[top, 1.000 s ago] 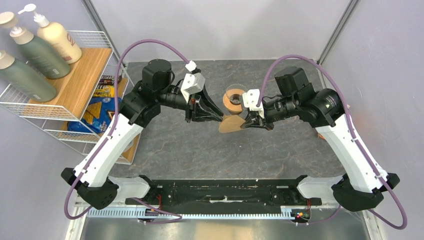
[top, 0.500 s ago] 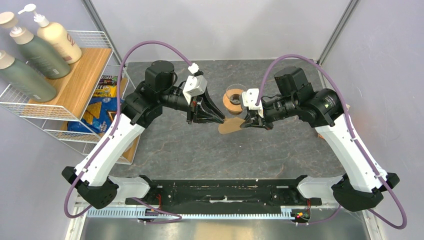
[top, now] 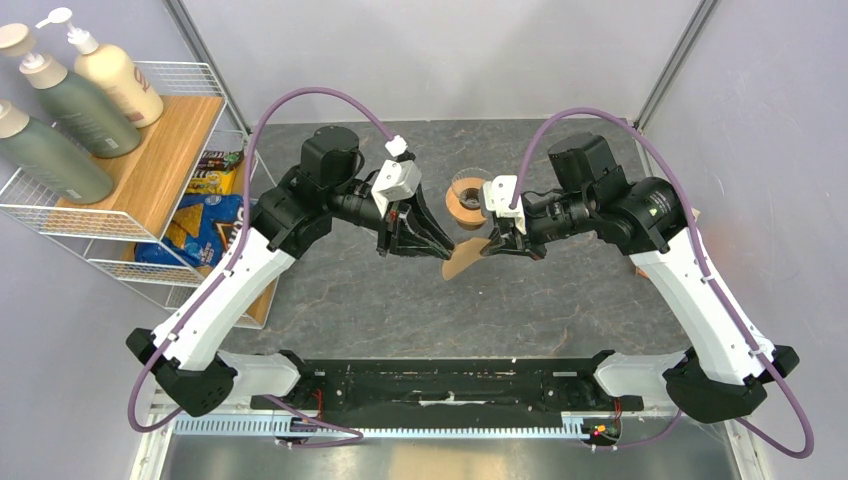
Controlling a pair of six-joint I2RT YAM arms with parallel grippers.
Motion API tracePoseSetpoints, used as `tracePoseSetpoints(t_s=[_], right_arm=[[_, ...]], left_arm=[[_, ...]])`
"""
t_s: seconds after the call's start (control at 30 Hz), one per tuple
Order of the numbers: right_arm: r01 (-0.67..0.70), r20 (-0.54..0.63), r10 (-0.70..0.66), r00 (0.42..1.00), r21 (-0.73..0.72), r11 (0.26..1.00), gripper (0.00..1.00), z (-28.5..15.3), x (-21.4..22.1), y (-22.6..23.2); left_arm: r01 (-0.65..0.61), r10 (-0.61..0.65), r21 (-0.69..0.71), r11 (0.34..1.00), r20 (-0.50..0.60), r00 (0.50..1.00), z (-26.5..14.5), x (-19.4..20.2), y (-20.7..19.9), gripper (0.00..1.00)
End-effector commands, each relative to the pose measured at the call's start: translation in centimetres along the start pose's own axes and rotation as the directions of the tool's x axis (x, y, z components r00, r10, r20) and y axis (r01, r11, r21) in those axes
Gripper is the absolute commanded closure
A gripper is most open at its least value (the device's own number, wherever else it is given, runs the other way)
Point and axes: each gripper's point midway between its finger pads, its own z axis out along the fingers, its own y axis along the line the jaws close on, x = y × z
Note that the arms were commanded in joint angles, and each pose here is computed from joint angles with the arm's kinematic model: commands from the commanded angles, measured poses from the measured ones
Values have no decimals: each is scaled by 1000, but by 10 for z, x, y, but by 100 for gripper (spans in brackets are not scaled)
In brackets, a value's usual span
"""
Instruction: Place the coffee filter in the dripper
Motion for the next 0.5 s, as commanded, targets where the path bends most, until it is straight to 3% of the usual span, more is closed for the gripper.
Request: tracePoseSetpoints(t_s=[0.0, 0.47], right_arm=[[-4, 24, 4, 1000, 26, 1000, 100, 1, -8, -7], [-47, 31, 45, 999, 51, 998, 100, 4, -8, -12]], left_arm=[[-27, 26, 44, 999, 6, 1000, 4, 2, -6, 71], [-9, 8, 45, 999, 27, 1000, 13, -4, -6, 65]])
